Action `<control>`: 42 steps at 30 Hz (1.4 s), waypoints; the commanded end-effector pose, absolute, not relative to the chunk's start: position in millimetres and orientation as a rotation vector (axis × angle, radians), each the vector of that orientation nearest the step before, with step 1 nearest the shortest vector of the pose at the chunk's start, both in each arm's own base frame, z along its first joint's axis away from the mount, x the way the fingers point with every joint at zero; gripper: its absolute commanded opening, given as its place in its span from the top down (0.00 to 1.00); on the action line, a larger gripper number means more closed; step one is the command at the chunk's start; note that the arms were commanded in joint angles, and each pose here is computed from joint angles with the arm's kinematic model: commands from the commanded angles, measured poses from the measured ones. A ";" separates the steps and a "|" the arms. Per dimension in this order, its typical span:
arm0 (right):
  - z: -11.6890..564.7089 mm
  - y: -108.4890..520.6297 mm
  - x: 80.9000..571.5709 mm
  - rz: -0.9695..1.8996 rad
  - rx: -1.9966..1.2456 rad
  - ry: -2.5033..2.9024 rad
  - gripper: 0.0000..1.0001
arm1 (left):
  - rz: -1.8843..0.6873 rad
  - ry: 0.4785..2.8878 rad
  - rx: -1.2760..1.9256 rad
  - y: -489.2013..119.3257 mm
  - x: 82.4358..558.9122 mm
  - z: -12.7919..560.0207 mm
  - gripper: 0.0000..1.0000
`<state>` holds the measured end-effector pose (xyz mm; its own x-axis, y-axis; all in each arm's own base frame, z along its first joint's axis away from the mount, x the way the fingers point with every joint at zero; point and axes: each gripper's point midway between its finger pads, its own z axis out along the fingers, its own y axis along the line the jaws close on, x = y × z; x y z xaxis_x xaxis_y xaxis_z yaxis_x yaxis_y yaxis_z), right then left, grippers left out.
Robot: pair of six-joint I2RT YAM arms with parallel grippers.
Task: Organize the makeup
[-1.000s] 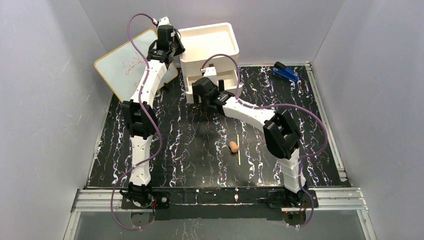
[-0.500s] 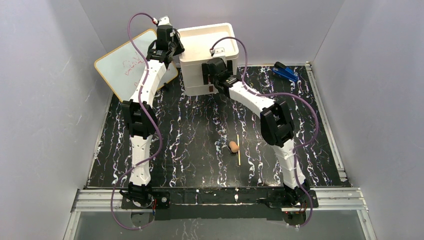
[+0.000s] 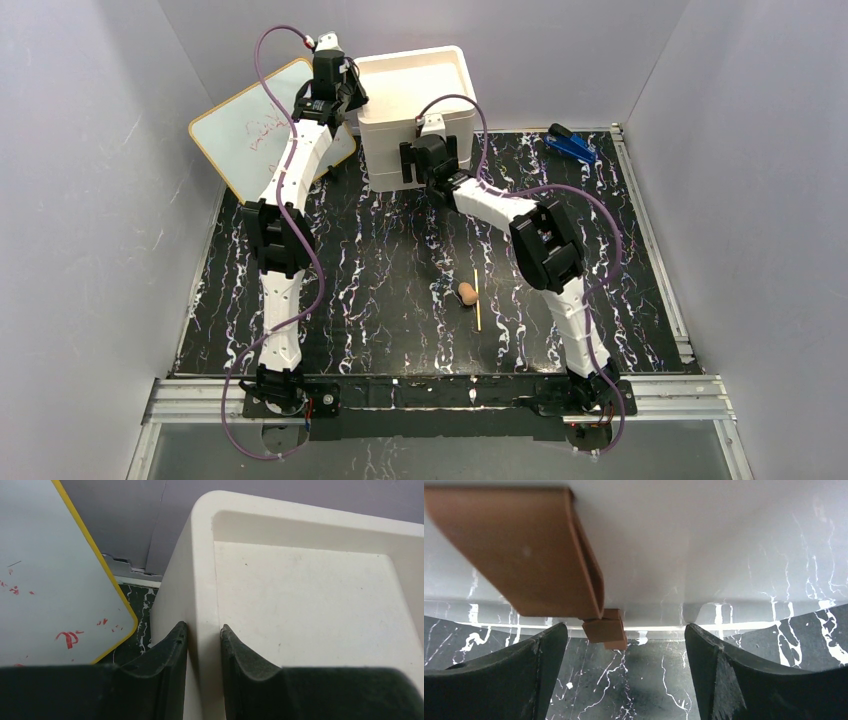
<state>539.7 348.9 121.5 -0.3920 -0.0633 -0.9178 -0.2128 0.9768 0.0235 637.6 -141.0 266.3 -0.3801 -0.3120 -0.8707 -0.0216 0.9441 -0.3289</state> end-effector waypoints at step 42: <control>82.4 341.1 467.0 0.300 -0.089 1.901 0.99 | -0.364 2.078 -0.166 -161.4 620.3 235.3 1.00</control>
